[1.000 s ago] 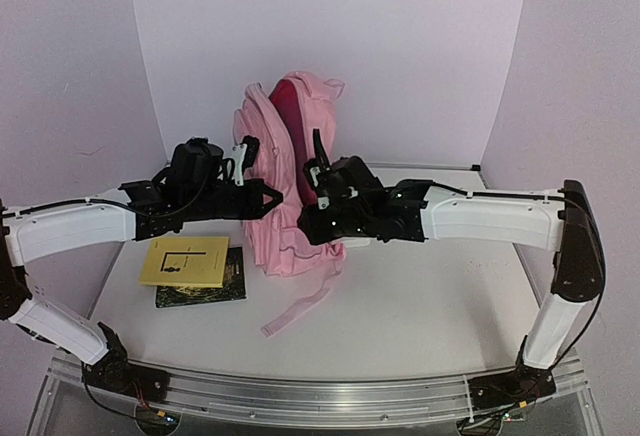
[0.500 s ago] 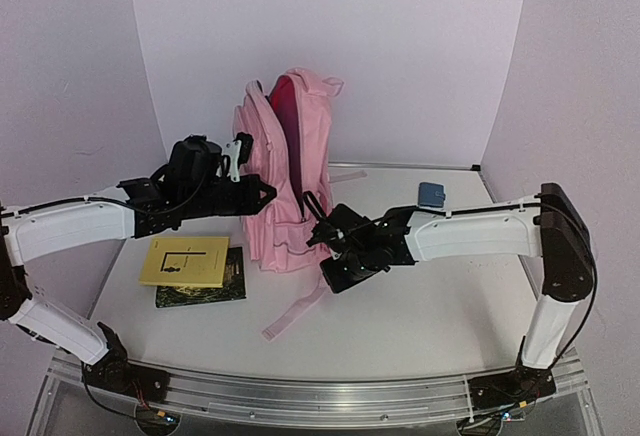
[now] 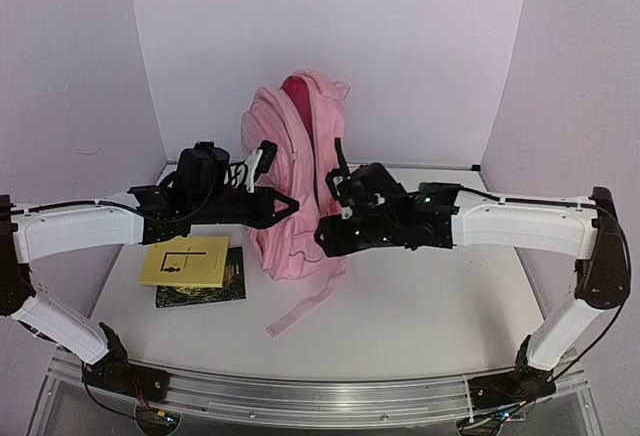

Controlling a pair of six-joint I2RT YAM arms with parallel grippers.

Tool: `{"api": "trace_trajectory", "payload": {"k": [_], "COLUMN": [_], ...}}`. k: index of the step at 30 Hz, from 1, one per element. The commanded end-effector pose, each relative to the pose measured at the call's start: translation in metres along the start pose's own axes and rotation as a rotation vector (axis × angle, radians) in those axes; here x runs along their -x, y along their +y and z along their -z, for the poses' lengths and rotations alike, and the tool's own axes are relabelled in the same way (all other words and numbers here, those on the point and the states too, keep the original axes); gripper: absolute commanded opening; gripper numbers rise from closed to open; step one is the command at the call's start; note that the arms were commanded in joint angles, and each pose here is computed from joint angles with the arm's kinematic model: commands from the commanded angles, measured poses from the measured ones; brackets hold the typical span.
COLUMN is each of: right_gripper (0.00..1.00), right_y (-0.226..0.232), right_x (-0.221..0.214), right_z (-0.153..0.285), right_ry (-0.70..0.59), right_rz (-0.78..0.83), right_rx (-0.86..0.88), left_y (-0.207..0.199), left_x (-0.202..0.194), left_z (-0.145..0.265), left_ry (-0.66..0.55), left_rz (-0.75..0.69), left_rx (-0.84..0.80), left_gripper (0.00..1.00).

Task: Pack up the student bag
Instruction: Zip the student bag at the center of the board.

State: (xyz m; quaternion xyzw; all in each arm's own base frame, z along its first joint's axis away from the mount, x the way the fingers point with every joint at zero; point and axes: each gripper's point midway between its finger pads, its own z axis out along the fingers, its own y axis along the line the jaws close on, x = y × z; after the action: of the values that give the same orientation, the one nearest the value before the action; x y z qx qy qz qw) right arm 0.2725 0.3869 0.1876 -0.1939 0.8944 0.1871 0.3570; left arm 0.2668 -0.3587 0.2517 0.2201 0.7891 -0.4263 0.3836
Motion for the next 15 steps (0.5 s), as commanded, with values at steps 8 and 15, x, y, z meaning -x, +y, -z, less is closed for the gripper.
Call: {"api": "trace_trajectory", "payload": {"k": [8, 15], "right_gripper": [0.79, 0.95], "right_y": [-0.016, -0.043], "right_x": [0.048, 0.067], "right_z": [0.063, 0.12], "right_ry": [-0.268, -0.419], "right_rz": [-0.142, -0.214], "right_rx": [0.072, 0.04], "left_y": [-0.083, -0.116], "left_x": [0.01, 0.01], "left_z": [-0.049, -0.099], "left_ry": [-0.154, -0.21], "left_rz": [-0.027, -0.066], "left_rx": [-0.144, -0.128], "left_gripper": [0.0, 0.0]}}
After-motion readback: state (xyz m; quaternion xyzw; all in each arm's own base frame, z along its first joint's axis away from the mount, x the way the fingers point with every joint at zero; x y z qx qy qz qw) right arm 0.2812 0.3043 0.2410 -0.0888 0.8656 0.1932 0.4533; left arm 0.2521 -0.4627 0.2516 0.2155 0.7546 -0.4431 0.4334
